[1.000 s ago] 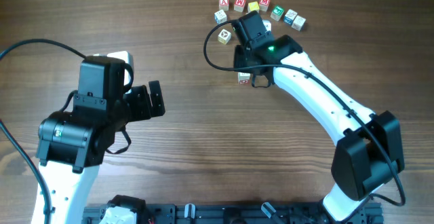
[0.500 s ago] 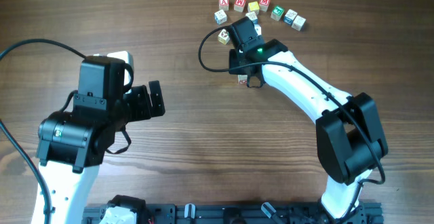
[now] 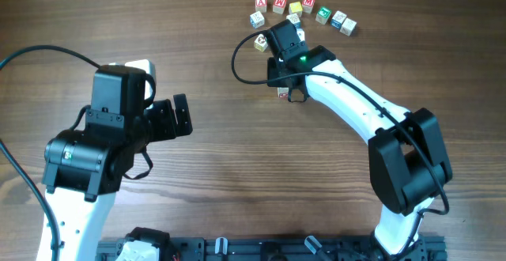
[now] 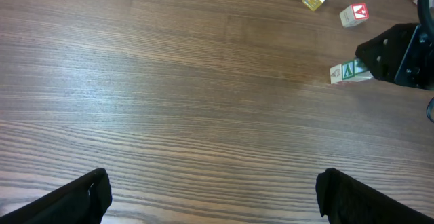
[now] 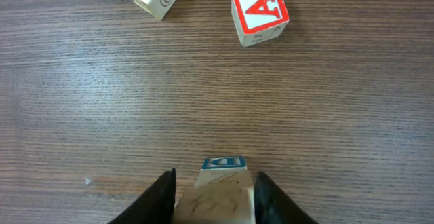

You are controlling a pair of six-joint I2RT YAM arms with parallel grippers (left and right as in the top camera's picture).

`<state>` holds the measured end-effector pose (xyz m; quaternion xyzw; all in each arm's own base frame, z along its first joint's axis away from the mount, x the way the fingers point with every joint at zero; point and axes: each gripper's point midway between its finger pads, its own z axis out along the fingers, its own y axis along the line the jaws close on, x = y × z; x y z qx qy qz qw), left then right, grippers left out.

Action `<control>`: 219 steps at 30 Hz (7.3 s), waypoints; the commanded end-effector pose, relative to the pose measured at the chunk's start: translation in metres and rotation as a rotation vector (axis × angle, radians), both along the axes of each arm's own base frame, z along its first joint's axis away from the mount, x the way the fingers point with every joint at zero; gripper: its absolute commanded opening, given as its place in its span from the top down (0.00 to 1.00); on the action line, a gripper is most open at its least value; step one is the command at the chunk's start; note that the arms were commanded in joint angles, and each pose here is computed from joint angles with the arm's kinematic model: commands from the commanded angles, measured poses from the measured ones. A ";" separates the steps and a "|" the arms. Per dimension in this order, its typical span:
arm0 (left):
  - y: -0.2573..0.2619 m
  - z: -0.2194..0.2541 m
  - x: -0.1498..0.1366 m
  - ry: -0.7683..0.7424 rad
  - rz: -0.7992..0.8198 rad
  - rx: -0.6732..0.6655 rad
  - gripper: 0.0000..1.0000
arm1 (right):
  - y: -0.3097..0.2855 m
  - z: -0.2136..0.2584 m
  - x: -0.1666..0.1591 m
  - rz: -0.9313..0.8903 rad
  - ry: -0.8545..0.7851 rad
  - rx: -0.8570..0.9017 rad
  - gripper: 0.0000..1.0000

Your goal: Form a tower

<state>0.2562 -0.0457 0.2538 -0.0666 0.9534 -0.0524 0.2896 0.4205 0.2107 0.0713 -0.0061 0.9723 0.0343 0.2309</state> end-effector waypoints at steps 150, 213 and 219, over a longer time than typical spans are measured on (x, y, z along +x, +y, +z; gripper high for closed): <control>0.002 -0.002 0.000 0.004 0.014 0.007 0.00 | -0.249 0.106 -0.177 -0.387 -1.117 0.151 0.00; 0.011 -0.099 -0.017 -0.849 -0.080 -0.054 0.00 | -0.249 0.106 -0.177 -0.387 -1.114 0.151 0.00; 0.011 -0.099 -0.017 -0.848 -0.080 -0.054 0.00 | -0.249 0.106 -0.177 -0.387 -1.114 0.150 0.00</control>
